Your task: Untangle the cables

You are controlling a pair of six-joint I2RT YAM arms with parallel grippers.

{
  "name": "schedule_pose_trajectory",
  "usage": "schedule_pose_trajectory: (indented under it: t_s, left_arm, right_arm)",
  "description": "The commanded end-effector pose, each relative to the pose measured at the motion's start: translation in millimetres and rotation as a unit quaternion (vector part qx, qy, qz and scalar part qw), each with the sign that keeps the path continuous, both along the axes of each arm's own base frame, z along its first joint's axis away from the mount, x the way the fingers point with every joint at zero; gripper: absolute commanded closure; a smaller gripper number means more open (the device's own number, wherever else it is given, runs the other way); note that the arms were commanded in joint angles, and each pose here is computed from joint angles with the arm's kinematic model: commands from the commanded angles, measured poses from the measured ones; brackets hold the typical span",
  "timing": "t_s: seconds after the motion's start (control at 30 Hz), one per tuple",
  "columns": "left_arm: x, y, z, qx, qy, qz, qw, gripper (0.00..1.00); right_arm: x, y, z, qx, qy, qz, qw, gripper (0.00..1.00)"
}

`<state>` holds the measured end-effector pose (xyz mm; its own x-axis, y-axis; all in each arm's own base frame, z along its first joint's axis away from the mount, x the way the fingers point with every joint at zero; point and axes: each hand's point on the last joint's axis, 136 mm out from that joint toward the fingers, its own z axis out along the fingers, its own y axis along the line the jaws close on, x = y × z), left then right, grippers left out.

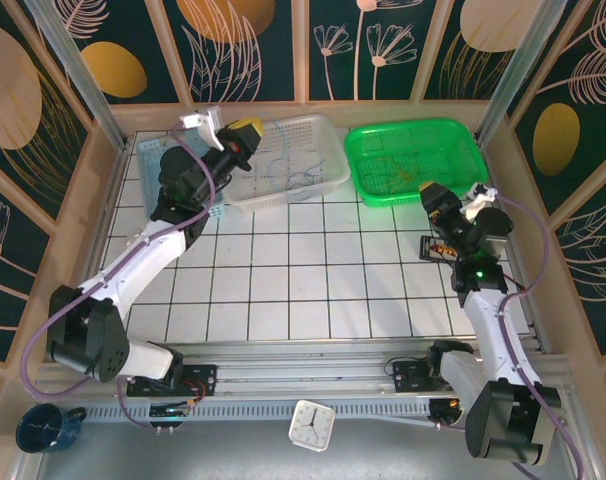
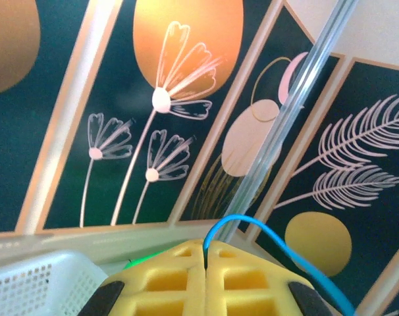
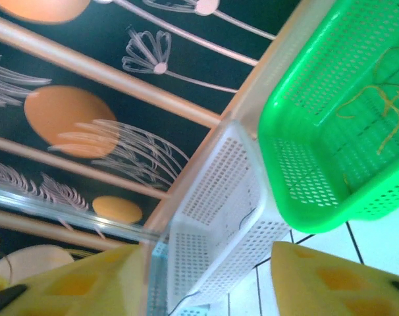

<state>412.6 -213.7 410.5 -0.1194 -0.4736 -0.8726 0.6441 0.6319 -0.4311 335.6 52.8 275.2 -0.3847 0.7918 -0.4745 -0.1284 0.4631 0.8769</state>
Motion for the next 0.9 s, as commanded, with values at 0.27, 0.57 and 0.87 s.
schedule_pose_trajectory:
  t_s: [0.27,0.57,0.87]
  left_arm:
    - [55,38,34,0.038,-0.024,0.049,0.998,1.00]
    - [115,50,38,0.042,-0.016,0.081,0.996,1.00]
    - [160,38,9,0.075,0.016,0.075,0.994,1.00]
  right_arm:
    - [-1,19,28,-0.023,-0.039,0.042,0.998,0.30]
    - [-6,22,25,-0.034,-0.034,0.050,0.998,0.29]
    - [-21,23,24,-0.046,-0.032,0.052,0.997,0.29]
